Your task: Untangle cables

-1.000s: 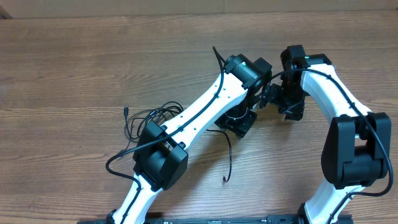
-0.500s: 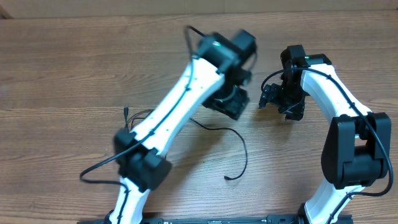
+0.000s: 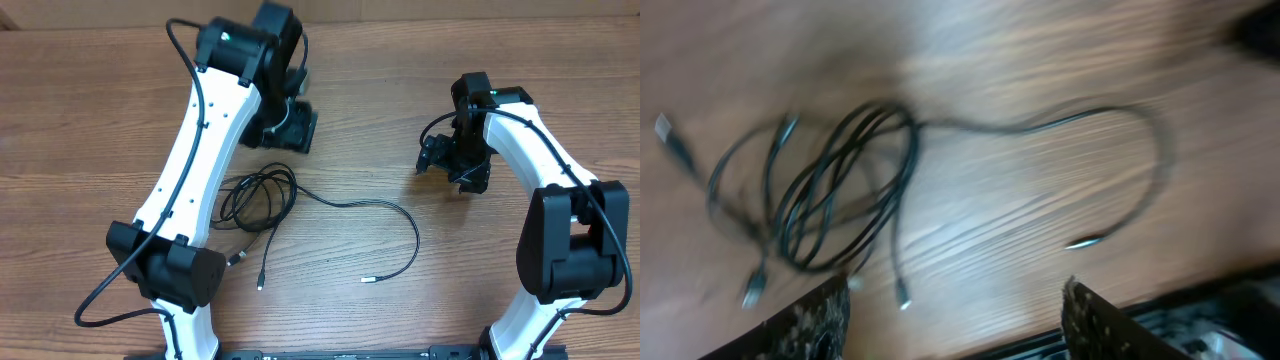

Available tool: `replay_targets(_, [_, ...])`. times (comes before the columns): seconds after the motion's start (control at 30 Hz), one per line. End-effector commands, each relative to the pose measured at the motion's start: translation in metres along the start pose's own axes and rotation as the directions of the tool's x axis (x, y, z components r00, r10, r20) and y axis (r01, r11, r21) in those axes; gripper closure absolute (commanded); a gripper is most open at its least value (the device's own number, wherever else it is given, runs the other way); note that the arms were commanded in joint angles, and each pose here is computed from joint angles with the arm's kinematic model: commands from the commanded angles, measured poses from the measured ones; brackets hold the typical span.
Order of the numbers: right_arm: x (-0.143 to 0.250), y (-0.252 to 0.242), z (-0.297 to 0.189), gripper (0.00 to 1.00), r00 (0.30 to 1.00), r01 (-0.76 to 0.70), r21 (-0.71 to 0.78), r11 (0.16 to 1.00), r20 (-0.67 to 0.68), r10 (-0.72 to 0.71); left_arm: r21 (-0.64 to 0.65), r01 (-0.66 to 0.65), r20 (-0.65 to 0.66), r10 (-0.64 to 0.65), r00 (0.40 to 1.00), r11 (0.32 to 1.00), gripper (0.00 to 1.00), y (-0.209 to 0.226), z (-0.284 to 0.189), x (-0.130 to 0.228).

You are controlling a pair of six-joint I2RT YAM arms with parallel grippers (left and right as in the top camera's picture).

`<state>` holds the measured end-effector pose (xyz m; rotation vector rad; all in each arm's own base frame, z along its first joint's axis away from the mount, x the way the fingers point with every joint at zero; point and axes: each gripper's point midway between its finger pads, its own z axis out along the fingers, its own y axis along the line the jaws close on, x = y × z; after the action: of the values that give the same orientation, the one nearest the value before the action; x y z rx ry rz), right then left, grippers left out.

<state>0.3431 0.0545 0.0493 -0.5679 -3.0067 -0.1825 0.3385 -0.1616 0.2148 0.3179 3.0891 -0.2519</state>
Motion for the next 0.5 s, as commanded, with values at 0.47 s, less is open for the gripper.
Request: replay_targets(0.47, [-0.001, -0.002, 0.002, 0.12, 1.000, 0.002, 0.010, 1.000, 0.002, -0.002, -0.287, 0.270, -0.286, -0.351, 0.892, 0.919, 0.51, 0.108, 0.059, 0.088])
